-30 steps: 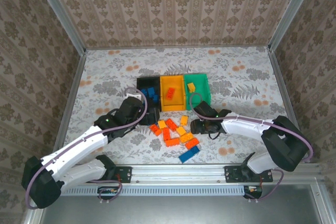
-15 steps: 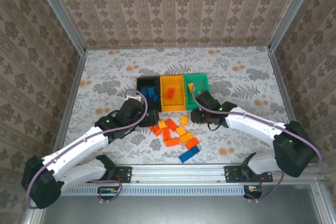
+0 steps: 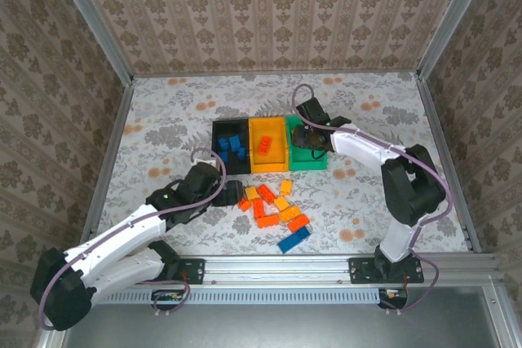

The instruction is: Sort the legos into containers by color

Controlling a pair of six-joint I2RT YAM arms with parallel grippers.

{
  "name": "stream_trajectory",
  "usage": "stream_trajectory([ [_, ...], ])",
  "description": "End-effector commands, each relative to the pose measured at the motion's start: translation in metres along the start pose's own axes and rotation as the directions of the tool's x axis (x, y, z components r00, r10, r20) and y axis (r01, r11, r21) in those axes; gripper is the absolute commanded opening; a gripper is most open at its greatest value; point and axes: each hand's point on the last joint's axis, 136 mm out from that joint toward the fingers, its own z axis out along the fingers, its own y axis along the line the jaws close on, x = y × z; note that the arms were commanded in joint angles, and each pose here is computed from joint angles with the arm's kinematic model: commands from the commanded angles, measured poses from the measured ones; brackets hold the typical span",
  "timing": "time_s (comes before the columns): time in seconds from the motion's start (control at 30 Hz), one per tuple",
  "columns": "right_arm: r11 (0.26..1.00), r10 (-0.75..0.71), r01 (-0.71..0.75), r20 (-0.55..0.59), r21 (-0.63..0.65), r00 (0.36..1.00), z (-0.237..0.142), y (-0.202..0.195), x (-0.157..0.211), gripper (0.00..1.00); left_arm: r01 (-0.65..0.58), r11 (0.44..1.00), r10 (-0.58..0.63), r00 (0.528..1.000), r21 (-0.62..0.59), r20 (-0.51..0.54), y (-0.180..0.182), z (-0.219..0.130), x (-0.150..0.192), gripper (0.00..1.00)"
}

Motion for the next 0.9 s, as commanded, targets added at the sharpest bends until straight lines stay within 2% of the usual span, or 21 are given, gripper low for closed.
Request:
stream_trajectory([
  [0.0, 1.0, 0.014, -0.014, 0.021, 0.023, 1.0, -0.004, 0.002, -0.015, 0.58, 0.017, 1.0, -0.017, 1.0, 0.009, -0.026, 0.002, 0.001, 0.009, 1.0],
  [0.07, 1.0, 0.023, -0.023, 0.02, -0.001, 1.0, -0.008, 0.007, -0.016, 0.71, 0.013, 1.0, -0.013, 0.999, 0.014, -0.043, 0.002, 0.005, 0.013, 0.99],
  [0.17, 0.999, 0.024, -0.023, 0.043, -0.039, 0.999, -0.02, 0.014, -0.018, 0.77, -0.009, 1.0, 0.01, 0.996, 0.019, -0.083, -0.002, 0.014, 0.021, 0.96],
  [0.37, 0.998, 0.019, -0.016, 0.053, -0.064, 0.998, -0.035, 0.013, -0.006, 0.78, -0.08, 0.996, 0.084, 0.985, 0.033, -0.151, -0.023, 0.038, 0.037, 0.9],
  [0.5, 0.998, 0.021, -0.018, 0.059, -0.063, 0.998, -0.04, 0.007, -0.001, 0.78, -0.097, 0.995, 0.096, 0.978, 0.0, -0.184, -0.024, 0.053, 0.042, 0.86],
  [0.73, 0.998, 0.023, -0.018, 0.075, -0.068, 0.997, -0.047, 0.002, 0.002, 0.78, -0.097, 0.983, 0.056, 0.967, -0.156, -0.248, 0.012, 0.065, 0.058, 0.72],
  [0.8, 0.997, 0.027, -0.021, 0.077, -0.072, 0.997, -0.049, 0.001, 0.004, 0.78, -0.078, 0.975, 0.021, 0.965, -0.208, -0.261, 0.028, 0.062, 0.063, 0.65],
  [0.87, 0.997, 0.028, -0.022, 0.082, -0.074, 0.996, -0.051, 0.0, 0.005, 0.78, -0.063, 0.969, 0.0, 0.967, -0.238, -0.256, 0.04, 0.054, 0.066, 0.62],
])
